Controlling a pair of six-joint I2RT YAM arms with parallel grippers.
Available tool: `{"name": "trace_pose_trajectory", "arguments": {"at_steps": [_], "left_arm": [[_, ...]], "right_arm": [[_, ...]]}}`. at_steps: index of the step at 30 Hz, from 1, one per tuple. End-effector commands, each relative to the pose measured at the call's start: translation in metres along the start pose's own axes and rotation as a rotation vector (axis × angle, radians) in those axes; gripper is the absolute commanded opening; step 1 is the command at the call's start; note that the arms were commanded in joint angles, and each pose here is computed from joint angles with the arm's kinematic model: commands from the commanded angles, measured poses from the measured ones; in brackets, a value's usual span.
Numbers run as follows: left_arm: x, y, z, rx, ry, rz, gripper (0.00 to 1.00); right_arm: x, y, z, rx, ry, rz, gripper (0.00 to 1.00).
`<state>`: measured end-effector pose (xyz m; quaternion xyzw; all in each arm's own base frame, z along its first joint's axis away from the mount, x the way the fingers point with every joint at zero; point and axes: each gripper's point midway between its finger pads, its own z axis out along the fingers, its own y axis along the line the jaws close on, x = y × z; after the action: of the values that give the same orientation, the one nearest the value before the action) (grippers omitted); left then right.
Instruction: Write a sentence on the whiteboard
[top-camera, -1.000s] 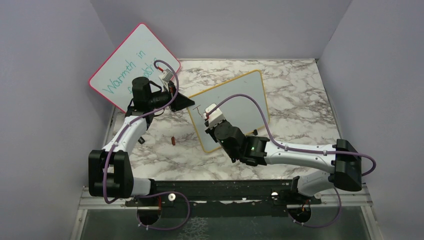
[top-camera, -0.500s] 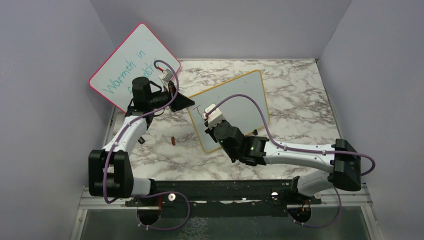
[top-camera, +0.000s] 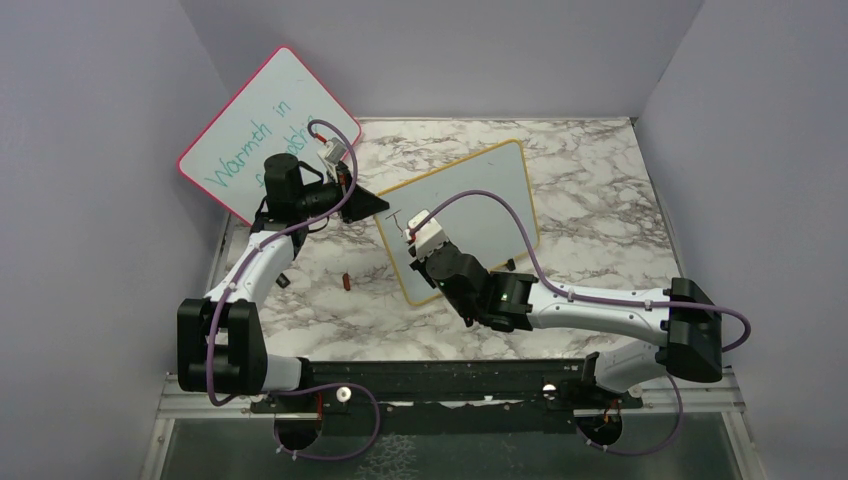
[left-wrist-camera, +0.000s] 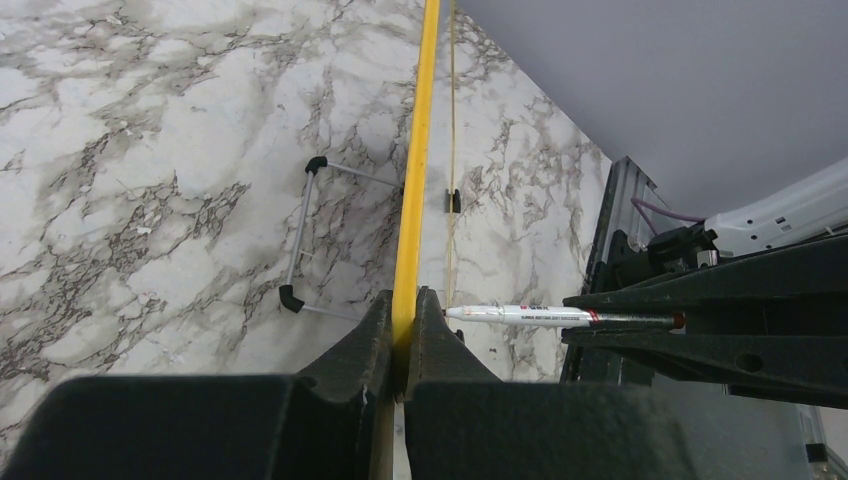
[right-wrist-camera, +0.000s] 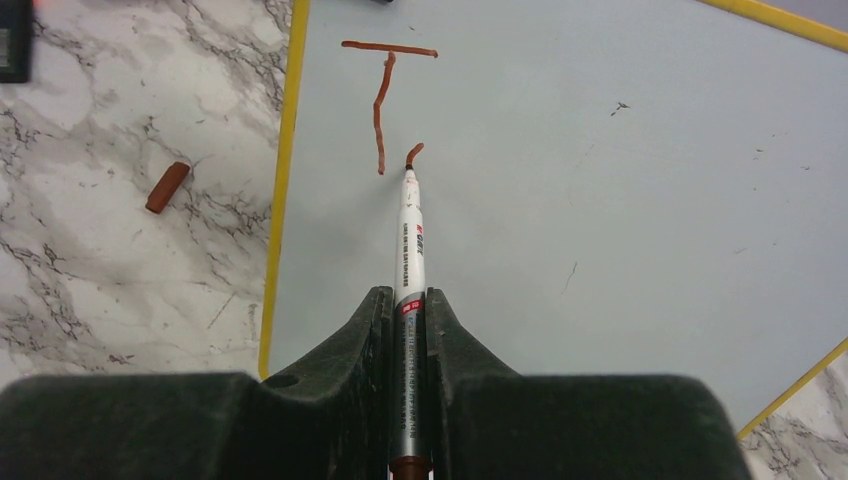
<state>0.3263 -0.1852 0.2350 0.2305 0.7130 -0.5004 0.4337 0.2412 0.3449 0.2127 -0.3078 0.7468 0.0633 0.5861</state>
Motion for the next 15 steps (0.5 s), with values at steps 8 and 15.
{"name": "trace_pose_trajectory", "arguments": {"at_steps": [8, 15], "left_arm": [[0.013, 0.010, 0.002, -0.013, 0.033, 0.003, 0.00], [0.013, 0.009, 0.002, -0.011, 0.033, 0.004, 0.00]], "right_arm": [[0.005, -0.016, -0.003, 0.064, 0.031, -0.009, 0.00], [0.004, -0.023, -0.003, 0.093, 0.026, -0.002, 0.01]]}}
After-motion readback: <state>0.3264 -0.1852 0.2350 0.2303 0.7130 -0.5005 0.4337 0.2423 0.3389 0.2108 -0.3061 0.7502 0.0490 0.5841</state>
